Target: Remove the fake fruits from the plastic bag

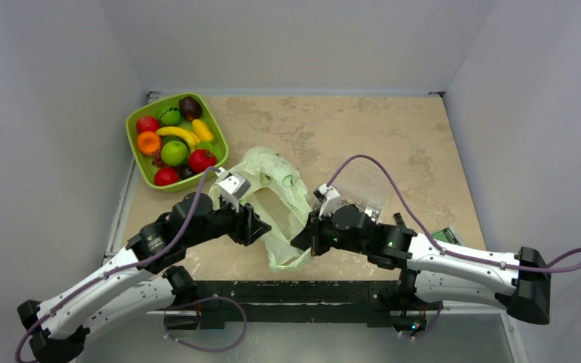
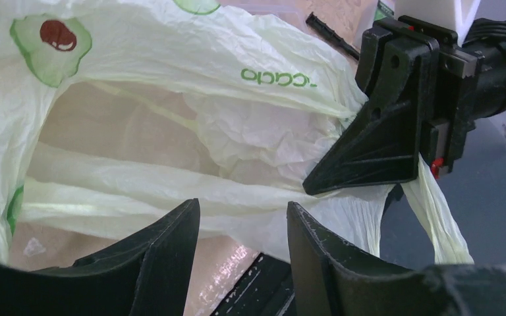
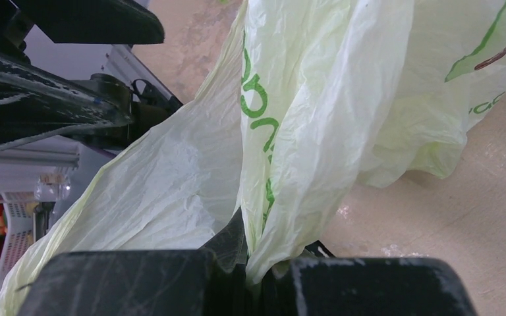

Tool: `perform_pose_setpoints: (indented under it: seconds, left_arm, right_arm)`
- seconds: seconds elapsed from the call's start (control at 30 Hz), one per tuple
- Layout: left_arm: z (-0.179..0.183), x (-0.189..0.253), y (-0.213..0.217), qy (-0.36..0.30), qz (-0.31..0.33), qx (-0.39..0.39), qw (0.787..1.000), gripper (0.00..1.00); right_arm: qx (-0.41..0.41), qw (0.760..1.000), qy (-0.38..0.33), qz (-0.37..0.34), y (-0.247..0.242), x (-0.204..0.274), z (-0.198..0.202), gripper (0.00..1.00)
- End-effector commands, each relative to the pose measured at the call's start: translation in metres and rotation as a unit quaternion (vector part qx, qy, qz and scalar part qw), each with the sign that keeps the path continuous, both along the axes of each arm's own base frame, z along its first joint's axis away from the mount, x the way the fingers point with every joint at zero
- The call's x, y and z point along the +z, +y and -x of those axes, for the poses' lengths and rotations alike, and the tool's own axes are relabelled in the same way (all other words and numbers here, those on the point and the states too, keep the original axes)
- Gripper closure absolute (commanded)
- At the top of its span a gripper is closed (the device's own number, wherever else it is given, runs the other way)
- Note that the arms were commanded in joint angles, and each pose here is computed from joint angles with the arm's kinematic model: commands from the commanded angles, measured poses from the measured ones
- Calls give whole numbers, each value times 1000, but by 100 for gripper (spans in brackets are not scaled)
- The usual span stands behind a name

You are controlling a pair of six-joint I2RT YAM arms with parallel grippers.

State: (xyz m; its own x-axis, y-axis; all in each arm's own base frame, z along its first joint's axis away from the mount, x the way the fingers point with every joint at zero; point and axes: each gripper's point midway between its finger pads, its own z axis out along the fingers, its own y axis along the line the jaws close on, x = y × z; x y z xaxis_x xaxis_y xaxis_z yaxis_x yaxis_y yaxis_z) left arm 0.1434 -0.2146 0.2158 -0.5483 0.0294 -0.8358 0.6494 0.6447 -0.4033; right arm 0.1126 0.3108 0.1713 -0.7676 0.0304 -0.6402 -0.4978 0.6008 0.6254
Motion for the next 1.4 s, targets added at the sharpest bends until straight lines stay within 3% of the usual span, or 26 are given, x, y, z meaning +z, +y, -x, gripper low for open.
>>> perform_pose_setpoints:
  seconds: [0.0,0.2,0.37,0.6,0.73,0.8,0.93,1.1,1.37]
  left_arm:
    - [-30,11,-19,-50,-38,40,997,50]
    - [-75,-23,-24,-44,-77,142,986,48]
    - [-101,-33,-40,-58,-77,169,981,45]
    - [-132,-80,-59,17,-50,194,980,44]
    - [-151,-86,-50,19,-66,231,971,44]
    - [-165,-83,-39,13,-64,256,964,40]
    - [-199,-69,-19,-5,-41,294,955,18]
    - [-230,-56,-10,-27,-59,315,947,1]
    - [-238,-77,-12,-2,-63,305,950,0]
  right_arm:
    - [18,999,-16,-25,1,26,5,100]
    - [14,1000,-15,-22,-3,23,6,100]
    - [12,1000,-15,-15,-4,20,5,100]
    - [15,1000,-13,-10,-6,18,7,100]
    - [21,1000,-8,-5,-7,13,9,100]
    - [27,1000,-5,-4,-6,11,12,100]
    - [47,999,0,-9,-3,9,18,100]
    - [98,995,13,4,3,-6,33,100]
    - [70,994,30,78,-10,-58,25,100]
